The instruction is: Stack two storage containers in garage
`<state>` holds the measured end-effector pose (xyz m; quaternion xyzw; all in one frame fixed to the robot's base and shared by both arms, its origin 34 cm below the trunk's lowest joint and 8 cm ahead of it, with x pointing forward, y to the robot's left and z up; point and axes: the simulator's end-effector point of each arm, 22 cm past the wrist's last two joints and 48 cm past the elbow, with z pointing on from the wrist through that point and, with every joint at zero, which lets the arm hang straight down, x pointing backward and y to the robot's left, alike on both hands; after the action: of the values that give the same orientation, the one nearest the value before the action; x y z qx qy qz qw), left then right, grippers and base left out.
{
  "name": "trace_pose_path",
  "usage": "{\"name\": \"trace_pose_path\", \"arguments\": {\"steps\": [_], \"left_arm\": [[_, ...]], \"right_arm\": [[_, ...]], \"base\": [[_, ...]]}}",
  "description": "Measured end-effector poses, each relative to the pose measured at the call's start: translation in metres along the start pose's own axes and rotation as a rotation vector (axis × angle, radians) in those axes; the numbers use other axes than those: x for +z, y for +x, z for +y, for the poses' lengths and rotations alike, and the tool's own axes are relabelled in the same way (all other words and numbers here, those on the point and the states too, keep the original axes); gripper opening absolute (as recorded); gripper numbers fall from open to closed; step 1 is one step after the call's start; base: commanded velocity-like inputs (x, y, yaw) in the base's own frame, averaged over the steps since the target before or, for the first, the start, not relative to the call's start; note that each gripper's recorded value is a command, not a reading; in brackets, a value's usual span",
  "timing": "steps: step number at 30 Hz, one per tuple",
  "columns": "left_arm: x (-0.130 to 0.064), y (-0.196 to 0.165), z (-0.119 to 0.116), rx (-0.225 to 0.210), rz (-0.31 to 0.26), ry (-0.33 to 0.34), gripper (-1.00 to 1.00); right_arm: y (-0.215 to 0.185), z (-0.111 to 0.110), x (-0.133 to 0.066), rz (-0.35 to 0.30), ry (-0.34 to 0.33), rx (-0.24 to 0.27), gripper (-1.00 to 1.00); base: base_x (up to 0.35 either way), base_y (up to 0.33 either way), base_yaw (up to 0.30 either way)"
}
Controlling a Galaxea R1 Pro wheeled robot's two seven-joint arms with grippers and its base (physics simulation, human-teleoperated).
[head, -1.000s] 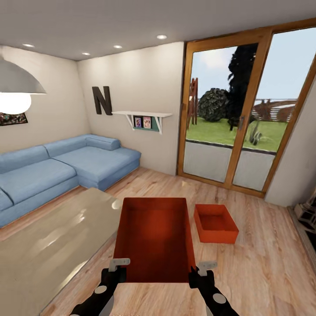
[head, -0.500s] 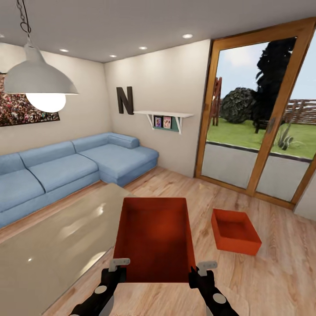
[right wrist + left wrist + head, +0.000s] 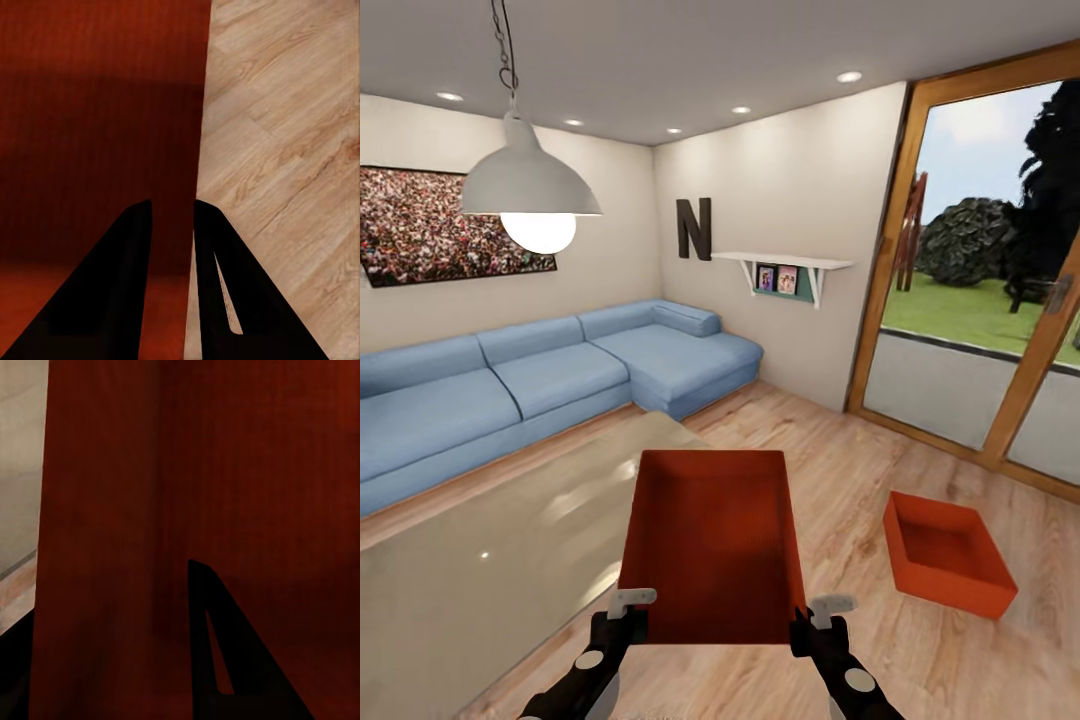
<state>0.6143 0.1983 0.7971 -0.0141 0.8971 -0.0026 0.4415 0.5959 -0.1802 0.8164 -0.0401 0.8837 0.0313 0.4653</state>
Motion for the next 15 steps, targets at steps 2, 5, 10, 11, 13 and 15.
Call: {"name": "trace_pose_path", "arguments": {"steps": [2,5,10,11,13,15], "left_arm": [[0.0000,0.0000,0.0002,0.000,0.000,0.000,-1.00],[0.0000,0.0001,0.0001,0.000,0.000,0.000,-1.00],[0.0000,0.0001,0.0000,0.000,0.000,0.000,-1.00],[0.0000,0.0000,0.0000,0.001,0.000,0.000,-1.00],[0.0000,0.0002,0.0001,0.000,0.001,0.000,-1.00],[0.0000,0.0001,0.0000,0.000,0.000,0.000,-1.00]], "right_arm": [[0.0000,0.0002,0.0000,0.000,0.000,0.000,-1.00],[0.0002,0.0001,0.0000,0.000,0.000,0.000,-1.00],[0.0003,0.0000,0.0000,0.000,0.000,0.000,-1.00],[0.0002,0.0000,0.0000,0.000,0.000,0.000,-1.00],[0.0003,0.0001,0.0000,0.000,0.000,0.000,-1.00],[0.0002,0.0000,0.0000,0.000,0.000,0.000,-1.00]], "base": [[0.000,0.000,0.299],[0.000,0.000,0.299],[0.000,0.000,0.299],[0.000,0.000,0.299],[0.000,0.000,0.299],[0.000,0.000,0.299]]}}
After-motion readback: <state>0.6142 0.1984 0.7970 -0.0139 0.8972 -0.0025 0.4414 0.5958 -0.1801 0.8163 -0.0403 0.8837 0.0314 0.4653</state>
